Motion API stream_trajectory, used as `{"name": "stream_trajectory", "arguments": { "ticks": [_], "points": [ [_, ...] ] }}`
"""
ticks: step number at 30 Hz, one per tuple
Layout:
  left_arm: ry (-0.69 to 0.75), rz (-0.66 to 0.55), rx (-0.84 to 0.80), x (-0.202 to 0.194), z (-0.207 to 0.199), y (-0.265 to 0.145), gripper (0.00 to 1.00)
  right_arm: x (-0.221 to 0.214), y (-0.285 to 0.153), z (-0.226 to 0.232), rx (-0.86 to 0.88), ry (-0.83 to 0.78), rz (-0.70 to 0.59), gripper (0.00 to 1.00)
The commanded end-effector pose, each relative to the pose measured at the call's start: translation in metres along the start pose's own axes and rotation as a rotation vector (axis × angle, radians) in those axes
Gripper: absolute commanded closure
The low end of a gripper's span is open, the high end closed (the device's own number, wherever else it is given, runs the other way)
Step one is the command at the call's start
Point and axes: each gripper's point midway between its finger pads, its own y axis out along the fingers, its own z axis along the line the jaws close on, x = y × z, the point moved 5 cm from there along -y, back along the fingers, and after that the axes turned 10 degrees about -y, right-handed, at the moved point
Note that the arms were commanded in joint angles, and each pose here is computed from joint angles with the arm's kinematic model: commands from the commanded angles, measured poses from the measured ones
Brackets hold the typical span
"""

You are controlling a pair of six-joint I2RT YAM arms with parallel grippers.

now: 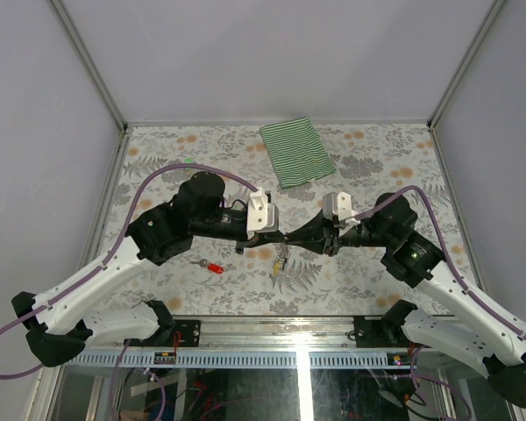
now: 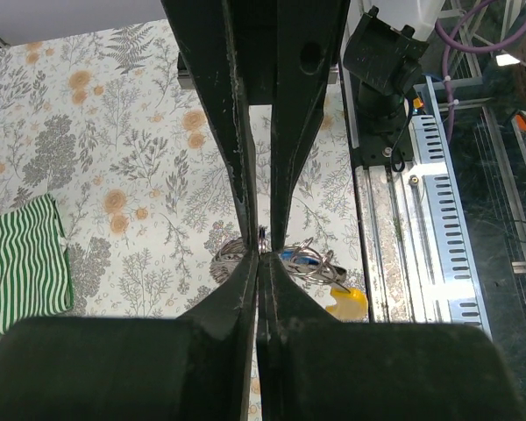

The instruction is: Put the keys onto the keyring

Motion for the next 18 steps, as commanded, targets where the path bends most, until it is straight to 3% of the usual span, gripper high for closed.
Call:
{"name": "stream_trajectory", "arguments": {
  "ticks": [1,4,7,10,12,18],
  "points": [
    [0.053,-0.059,0.023,0.021,0.001,-0.008,1.00,0.021,0.001,0.000,0.027,-0.027,-0.050,0.86],
    [0.052,-0.060,0.021,0.022,0.001,-0.008,1.00,0.024,0.002,-0.001,0.027,-0.025,-0.064,1.00],
    [0.061,-0.074,0.024,0.024,-0.001,-0.010,0.98,0.028,0.002,-0.001,0.020,-0.020,-0.082,1.00],
    [0.071,-0.132,0.044,0.029,-0.003,-0.015,0.86,0.036,-0.001,0.001,-0.001,-0.023,-0.133,1.00],
    [0.077,-0.200,0.067,0.033,-0.006,-0.021,0.79,0.042,-0.003,0.003,-0.012,-0.023,-0.187,1.00],
    [0.086,-0.452,0.098,0.046,-0.020,-0.040,0.72,0.058,-0.009,0.007,-0.052,-0.026,-0.333,1.00]
  ]
}}
